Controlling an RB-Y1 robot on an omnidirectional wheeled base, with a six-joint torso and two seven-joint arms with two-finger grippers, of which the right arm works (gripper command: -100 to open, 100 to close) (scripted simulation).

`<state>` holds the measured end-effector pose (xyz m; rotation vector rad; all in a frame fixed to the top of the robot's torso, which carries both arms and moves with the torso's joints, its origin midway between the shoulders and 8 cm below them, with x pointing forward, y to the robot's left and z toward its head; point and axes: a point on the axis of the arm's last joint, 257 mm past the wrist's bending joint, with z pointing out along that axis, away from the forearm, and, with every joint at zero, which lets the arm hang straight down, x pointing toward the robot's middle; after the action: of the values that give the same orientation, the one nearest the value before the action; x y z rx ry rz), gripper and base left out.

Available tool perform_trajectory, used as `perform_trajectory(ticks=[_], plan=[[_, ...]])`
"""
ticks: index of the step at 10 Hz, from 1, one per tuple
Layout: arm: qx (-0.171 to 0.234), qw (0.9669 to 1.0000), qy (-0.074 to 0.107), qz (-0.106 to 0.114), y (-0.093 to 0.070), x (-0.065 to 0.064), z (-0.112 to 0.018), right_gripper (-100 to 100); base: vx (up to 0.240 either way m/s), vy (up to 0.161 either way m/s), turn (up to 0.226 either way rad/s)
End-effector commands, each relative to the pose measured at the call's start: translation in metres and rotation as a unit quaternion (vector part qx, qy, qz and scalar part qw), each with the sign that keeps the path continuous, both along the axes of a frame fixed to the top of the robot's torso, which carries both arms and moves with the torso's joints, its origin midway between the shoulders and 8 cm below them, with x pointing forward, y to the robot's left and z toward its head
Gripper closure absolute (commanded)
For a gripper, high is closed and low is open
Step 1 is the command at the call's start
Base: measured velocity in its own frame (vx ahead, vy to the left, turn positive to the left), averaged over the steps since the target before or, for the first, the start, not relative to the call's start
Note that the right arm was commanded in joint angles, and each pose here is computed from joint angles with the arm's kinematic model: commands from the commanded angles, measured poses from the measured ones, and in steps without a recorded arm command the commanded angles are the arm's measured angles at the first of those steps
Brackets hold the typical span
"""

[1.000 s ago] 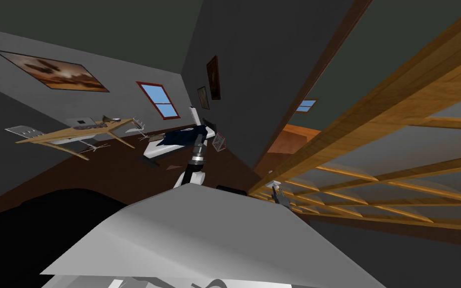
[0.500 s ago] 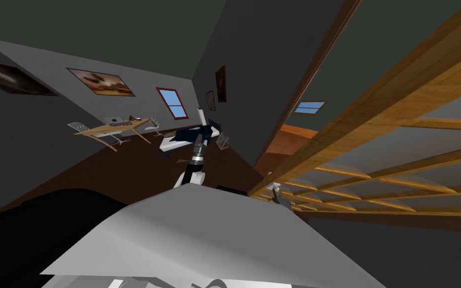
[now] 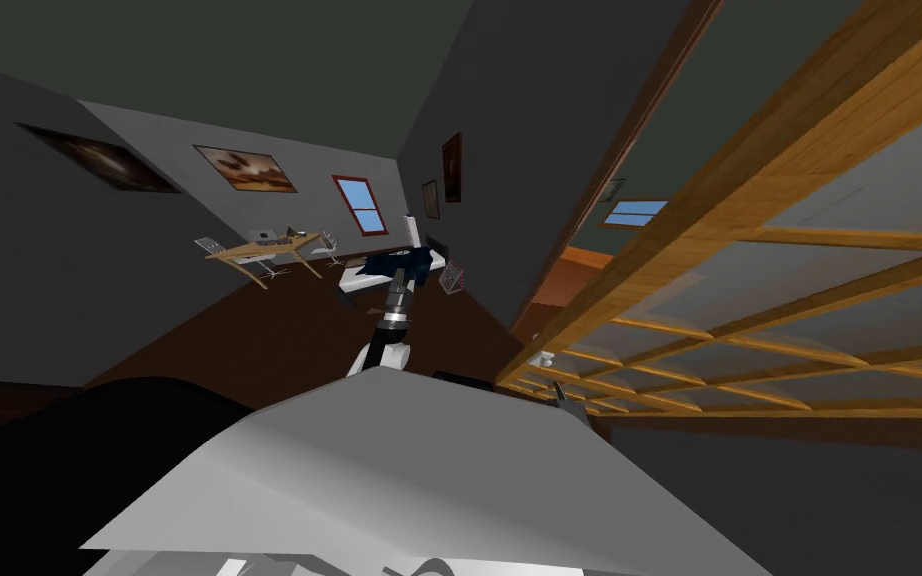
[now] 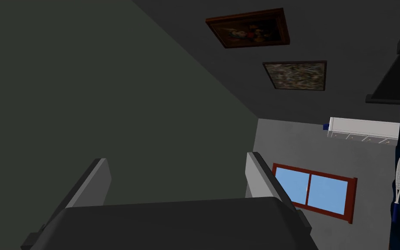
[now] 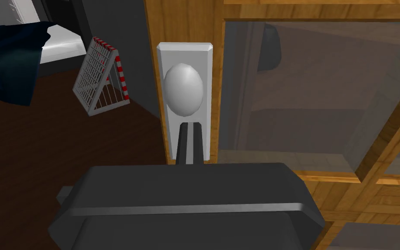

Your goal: Pull the door open

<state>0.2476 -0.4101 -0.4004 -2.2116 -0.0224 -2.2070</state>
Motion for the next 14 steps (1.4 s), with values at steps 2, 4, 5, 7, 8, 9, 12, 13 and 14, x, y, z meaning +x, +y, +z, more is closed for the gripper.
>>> perform_trajectory(ticks=[2,4,5,7,8,9,12,13,14], plan=[[-0.001,0.9999,-0.001,-0.016,-0.009,-0.009,0.0,-100,-0.142,0.098,-0.178],[-0.001,0.9998,-0.003,-0.019,-0.007,0.002,0.0,-100,0.042,0.032,0.021],[-0.001,0.9998,-0.003,-0.02,-0.007,0.004,0.0,-100,0.261,-0.002,0.058],[-0.001,0.9996,-0.007,-0.027,-0.008,0.017,0.0,-100,0.281,0.0,0.063],[-0.001,0.9997,-0.006,-0.025,-0.008,0.013,0.0,-100,0.139,0.01,0.017],[-0.001,0.9997,-0.006,-0.025,-0.008,0.013,0.0,100,-0.015,-0.008,-0.029],[-0.001,0.9997,-0.006,-0.025,-0.008,0.013,0.0,100,-0.039,-0.004,0.01],[-0.001,0.9997,-0.006,-0.025,-0.008,0.013,0.0,100,-0.015,0.001,-0.007],[-0.001,0.9997,-0.006,-0.025,-0.008,0.013,0.0,100,0.0,0.0,0.0]])
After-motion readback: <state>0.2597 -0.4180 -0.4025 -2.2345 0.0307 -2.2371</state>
